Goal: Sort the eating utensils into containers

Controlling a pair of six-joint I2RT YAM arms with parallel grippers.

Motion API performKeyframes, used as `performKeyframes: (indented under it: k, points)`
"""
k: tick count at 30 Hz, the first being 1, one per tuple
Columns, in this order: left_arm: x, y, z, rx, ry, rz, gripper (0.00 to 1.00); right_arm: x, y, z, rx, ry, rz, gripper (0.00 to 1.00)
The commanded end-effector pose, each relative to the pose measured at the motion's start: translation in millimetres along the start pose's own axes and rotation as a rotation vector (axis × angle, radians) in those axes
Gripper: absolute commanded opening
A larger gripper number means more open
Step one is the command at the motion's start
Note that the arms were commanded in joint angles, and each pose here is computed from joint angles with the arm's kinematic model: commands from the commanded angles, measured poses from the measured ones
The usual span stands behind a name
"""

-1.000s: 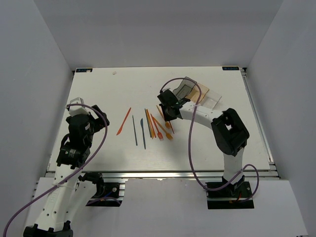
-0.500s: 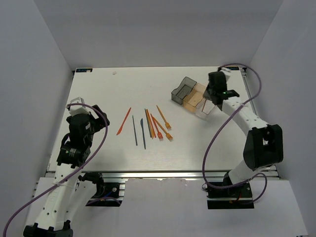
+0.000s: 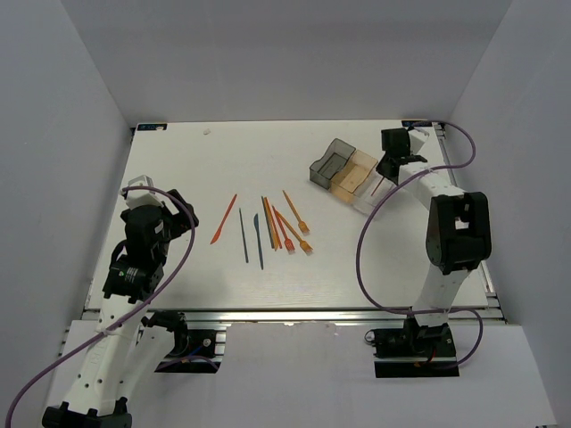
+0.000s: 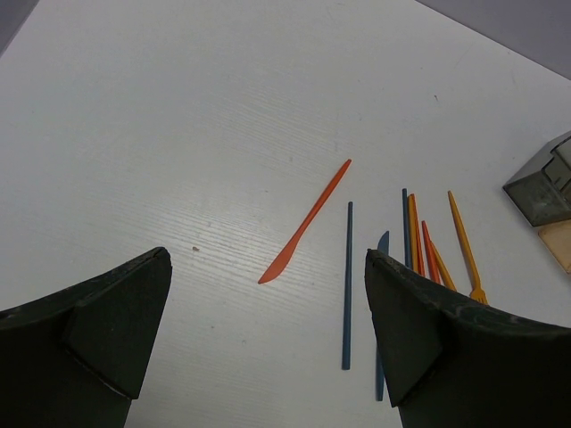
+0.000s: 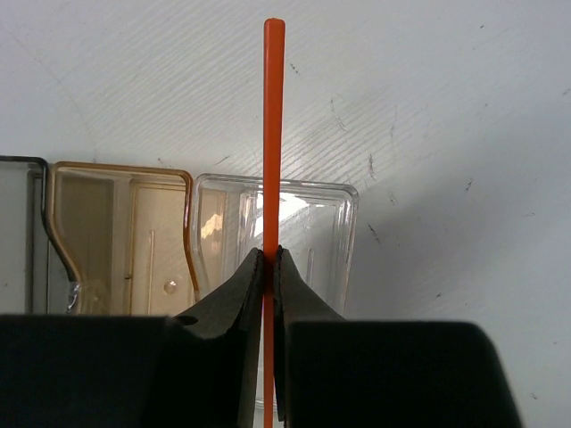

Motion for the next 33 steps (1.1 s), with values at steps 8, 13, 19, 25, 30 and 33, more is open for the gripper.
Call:
performKeyframes:
  k: [8, 13, 19, 25, 30, 33]
  points:
    - [1.3, 0.2, -2.9, 0.011, 0.026, -0.008, 0.98, 2.1, 11.0, 9.7, 0.062, -0.045, -0.035, 0.0]
    - [1.3, 0.2, -2.9, 0.011, 0.026, -0.008, 0.98, -0.2, 23.3, 9.6, 0.061, -0.044, -0.009, 0.0]
    - [0.7, -0.2, -2.8, 0.01, 0.026, -0.011, 0.98, -3.1, 30.4, 9.7, 0.051, -0.042, -0.001, 0.17]
    - [-0.5, -0.6, -2.1, 0.008, 0.024, -0.018, 0.98, -10.5, 31.5, 8.4, 0.06, -0.042, 0.008, 0.36]
    - [-0.9, -0.4, -2.3, 0.008, 0.026, -0.018, 0.98, -28.8, 16.4, 14.3, 0.06, -0.073, -0.03, 0.37]
    - [-1.4, -0.9, -2.2, 0.008, 0.024, -0.019, 0.98, -53.2, 5.8, 24.4, 0.033, -0.12, -0.078, 0.44]
Point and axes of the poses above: each gripper's point midway between its finger pads, its own x axis out along the fingers, its own z axis along the line the jaws close on, y = z × x, the point moved 8 cm from there along -x, back along the fingers, and after that the axes turned 13 degrees about x, right-handed, at the moved point
